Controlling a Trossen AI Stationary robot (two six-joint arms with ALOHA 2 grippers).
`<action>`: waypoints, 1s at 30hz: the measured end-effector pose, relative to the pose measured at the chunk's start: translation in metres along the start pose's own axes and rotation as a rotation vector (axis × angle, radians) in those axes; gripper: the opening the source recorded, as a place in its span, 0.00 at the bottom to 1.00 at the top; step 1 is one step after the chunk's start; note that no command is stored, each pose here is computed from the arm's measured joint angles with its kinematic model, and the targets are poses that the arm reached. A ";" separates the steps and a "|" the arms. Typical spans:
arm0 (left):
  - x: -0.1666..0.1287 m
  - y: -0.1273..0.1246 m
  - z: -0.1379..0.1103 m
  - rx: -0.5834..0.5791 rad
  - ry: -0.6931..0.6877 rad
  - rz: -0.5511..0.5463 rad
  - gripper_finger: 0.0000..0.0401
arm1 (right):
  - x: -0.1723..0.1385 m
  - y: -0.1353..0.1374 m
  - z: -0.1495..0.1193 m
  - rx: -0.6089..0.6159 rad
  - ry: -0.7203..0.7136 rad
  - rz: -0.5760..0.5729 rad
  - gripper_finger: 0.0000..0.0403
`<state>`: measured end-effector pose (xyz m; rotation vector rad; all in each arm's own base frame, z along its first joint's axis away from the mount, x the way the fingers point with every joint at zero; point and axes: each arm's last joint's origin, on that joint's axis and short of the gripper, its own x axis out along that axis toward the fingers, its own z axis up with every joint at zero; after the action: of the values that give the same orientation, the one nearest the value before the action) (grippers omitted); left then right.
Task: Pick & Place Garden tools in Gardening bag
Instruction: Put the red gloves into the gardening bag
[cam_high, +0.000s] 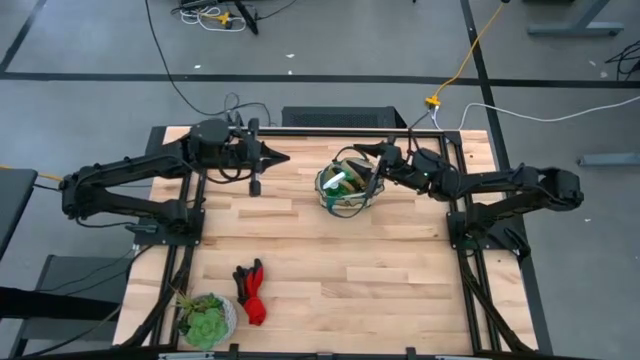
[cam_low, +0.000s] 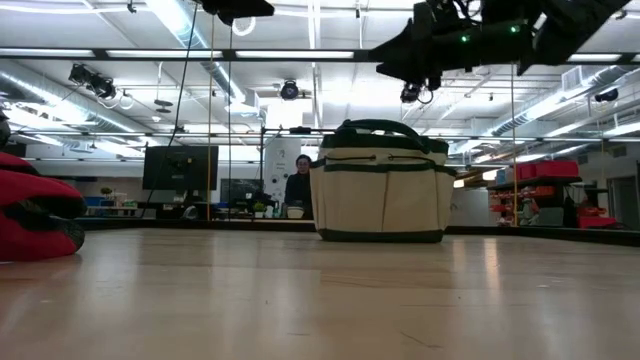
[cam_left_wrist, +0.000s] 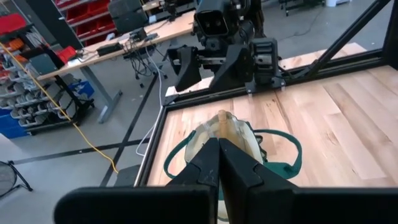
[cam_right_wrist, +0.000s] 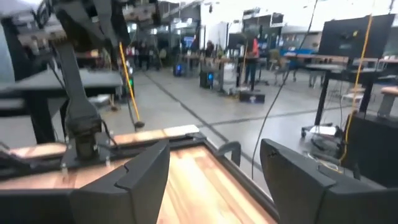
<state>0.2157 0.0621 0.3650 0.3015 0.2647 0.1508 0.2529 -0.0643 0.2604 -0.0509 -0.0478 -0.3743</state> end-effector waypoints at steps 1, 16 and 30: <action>-0.003 0.000 0.001 0.000 -0.002 0.001 0.02 | 0.002 0.001 0.003 -0.012 0.015 0.004 0.62; -0.015 -0.007 -0.006 -0.017 0.084 -0.070 0.05 | 0.004 0.005 0.007 -0.019 0.037 0.022 0.62; -0.018 -0.047 -0.012 0.120 0.152 -0.427 0.05 | 0.004 0.005 0.006 -0.020 0.041 0.022 0.62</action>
<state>0.1998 0.0172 0.3433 0.3467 0.4837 -0.2652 0.2582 -0.0603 0.2667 -0.0631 -0.0032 -0.3536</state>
